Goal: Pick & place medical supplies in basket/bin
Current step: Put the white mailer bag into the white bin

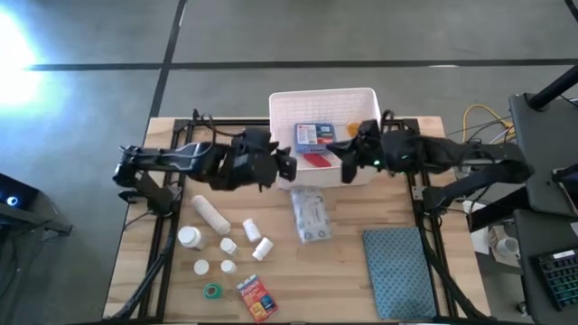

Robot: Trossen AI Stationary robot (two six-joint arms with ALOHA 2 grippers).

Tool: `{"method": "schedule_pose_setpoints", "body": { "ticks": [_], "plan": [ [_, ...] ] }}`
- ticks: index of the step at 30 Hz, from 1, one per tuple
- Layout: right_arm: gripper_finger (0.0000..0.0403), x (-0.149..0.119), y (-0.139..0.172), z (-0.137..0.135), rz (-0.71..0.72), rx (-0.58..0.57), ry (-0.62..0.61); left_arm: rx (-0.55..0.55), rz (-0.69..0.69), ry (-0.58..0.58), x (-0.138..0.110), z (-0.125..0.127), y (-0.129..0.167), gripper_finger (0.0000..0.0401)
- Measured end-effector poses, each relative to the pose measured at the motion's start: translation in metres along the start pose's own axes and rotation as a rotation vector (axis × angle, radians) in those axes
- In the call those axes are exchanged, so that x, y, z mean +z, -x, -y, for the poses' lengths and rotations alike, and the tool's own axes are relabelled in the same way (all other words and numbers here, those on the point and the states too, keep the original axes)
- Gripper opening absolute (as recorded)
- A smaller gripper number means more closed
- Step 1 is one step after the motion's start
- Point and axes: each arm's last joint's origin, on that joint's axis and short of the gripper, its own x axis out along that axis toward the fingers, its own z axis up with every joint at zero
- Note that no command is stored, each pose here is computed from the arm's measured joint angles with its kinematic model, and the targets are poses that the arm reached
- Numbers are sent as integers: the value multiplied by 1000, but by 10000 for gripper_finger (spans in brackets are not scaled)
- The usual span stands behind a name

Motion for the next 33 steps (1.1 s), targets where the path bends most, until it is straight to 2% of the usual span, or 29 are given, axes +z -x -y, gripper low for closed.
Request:
{"method": "schedule_pose_setpoints", "body": {
  "ticks": [3,7,10,13,15,18,21,24,29,33],
  "plan": [
    [8,-4,11,1,-146,4,79,-20,-38,-49,-20,4,7,166],
    [12,-36,20,0,-401,-11,110,-32,-131,-49,-74,8,15,166],
    [28,-58,27,-3,-499,-22,92,-23,-188,17,-121,4,16,166],
    [59,-88,24,-2,-578,-57,82,-14,-239,148,-157,-4,4,166],
    [89,-111,16,6,-642,-102,74,-55,-290,227,-176,-5,-7,166],
    [138,-142,4,15,-717,-80,-1,-139,-310,311,-199,-7,-24,166],
    [183,-173,-7,22,-735,-27,-85,-172,-307,347,-216,-15,-33,166],
    [214,-193,-9,26,-717,31,-151,-139,-319,391,-227,-25,-37,166],
    [241,-220,-11,39,-683,74,-202,-146,-382,437,-235,-26,-33,166],
    [252,-233,-15,47,-630,98,-176,-160,-383,455,-230,-21,-29,166]
  ]
}}
